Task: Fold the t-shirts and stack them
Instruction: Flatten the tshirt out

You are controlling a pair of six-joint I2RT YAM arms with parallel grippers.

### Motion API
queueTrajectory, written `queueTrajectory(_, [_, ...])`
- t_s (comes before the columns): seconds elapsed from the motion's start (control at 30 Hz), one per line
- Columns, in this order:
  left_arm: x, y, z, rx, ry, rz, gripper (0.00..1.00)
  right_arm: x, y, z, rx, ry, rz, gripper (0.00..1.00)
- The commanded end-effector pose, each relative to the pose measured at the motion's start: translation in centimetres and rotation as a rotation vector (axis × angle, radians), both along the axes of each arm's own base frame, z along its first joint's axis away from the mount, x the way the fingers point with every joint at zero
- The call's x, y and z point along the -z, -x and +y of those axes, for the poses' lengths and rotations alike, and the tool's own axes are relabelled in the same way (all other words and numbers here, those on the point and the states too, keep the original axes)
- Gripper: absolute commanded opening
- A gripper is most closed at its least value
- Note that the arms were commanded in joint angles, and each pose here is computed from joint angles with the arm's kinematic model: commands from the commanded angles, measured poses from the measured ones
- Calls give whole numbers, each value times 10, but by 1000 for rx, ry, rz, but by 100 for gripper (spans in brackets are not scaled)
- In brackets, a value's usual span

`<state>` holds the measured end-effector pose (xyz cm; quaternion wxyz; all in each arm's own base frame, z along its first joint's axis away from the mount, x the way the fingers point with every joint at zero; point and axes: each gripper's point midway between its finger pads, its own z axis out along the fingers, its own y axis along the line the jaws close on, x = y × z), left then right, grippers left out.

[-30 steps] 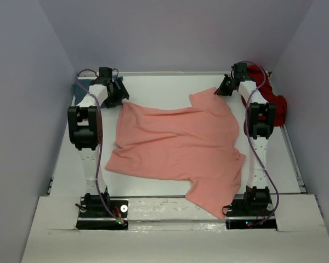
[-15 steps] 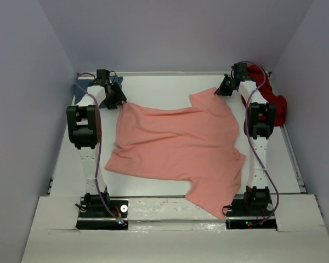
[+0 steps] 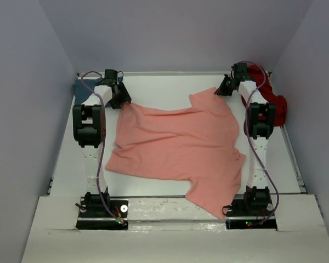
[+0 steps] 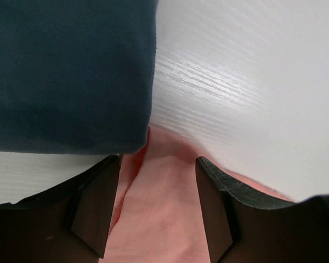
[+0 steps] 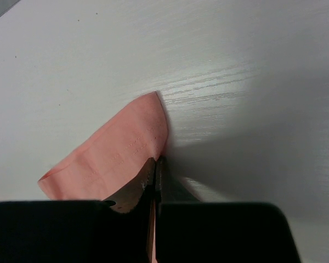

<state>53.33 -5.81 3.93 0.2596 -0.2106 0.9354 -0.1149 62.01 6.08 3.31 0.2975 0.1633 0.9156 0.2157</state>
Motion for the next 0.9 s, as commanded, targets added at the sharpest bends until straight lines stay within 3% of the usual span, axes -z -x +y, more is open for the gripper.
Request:
queueTrajectory(0.0, [-17, -17, 21, -44, -79, -47, 68, 9, 11, 2, -9, 31, 57, 0])
queueTrajectory(0.33, [-32, -40, 74, -162, -137, -94, 68, 5, 10, 3, -16, 29, 48, 0])
queueTrajectory(0.87, [-37, -82, 132, -197, -190, -181, 71, 3, 11, 3, -33, 36, 43, 0])
